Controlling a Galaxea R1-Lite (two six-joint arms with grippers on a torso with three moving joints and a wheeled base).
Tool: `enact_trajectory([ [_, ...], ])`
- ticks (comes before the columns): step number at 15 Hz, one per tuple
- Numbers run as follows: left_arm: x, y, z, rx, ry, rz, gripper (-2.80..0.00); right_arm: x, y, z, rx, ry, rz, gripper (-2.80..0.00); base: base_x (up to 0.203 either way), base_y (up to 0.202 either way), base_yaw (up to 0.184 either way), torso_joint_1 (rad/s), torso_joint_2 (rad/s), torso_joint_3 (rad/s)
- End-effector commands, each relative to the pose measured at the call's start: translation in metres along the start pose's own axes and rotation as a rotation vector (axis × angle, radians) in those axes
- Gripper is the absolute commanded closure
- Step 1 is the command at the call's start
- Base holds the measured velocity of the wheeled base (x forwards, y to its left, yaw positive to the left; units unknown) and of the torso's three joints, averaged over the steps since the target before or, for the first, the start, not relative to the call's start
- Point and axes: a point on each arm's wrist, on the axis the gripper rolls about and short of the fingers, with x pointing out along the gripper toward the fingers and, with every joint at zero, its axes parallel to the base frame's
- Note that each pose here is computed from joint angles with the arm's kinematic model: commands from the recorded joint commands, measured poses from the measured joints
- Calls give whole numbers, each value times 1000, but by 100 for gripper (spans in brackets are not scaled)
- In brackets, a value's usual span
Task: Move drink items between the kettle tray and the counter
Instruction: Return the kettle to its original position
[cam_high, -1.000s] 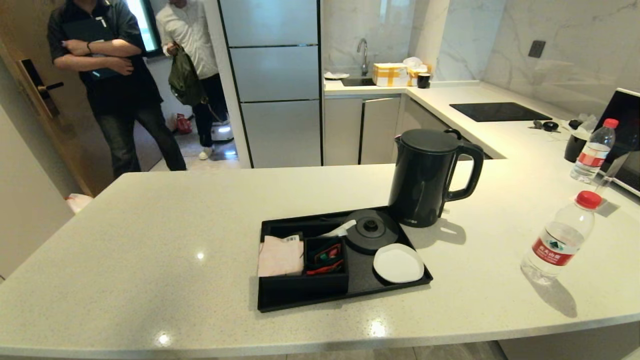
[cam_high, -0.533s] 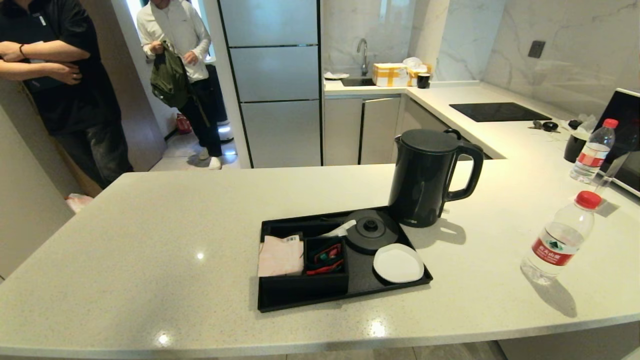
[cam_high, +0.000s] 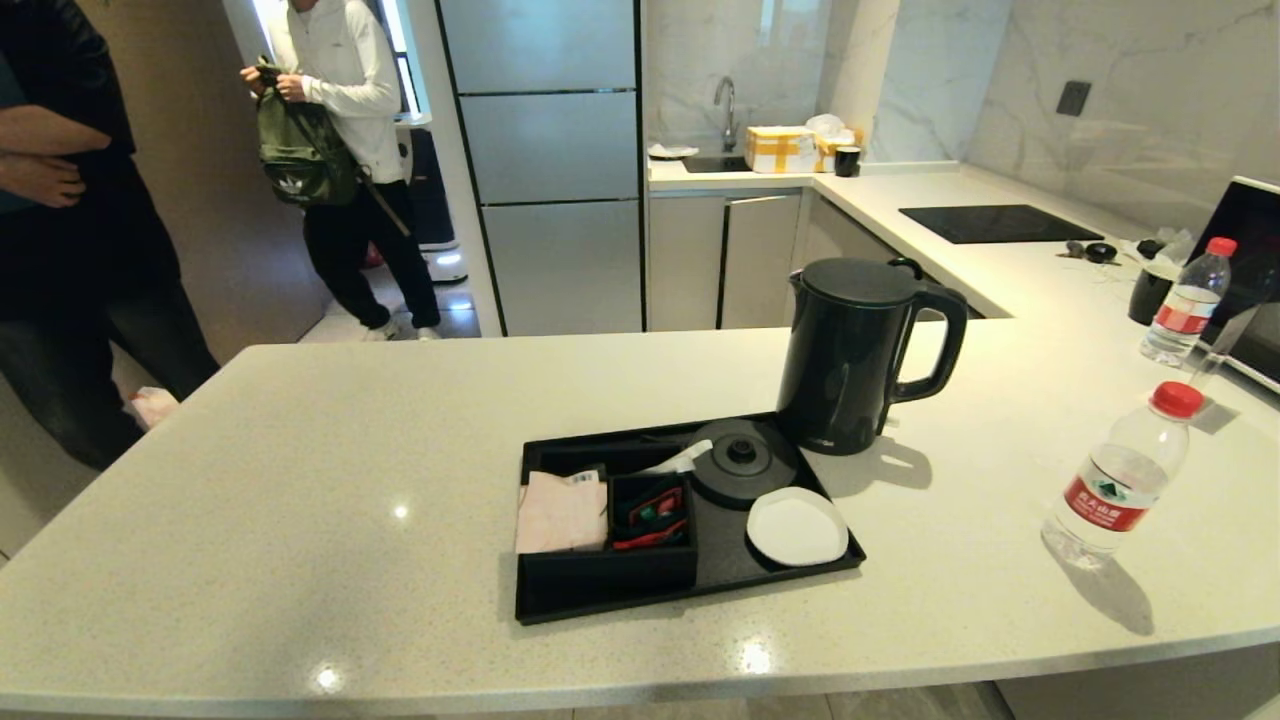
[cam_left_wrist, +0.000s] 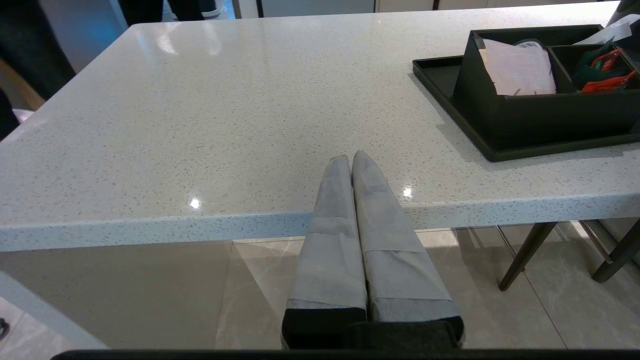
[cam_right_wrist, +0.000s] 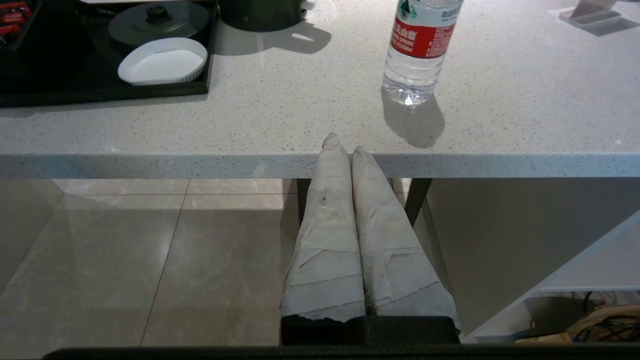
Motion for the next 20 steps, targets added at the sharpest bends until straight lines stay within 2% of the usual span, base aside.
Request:
enact_trajectory([
  [1,0,0,0,0,2,0,0,0,0,0,-10,2,-1,0,0,0,0,0,0,0],
  [5,0,0,0,0,2,0,0,0,0,0,24,8,-2,0,0,0,0,0,0,0],
  [20,0,0,0,0,2,0,0,0,0,-1,25,6,-2,0,0,0,0,0,0,0],
])
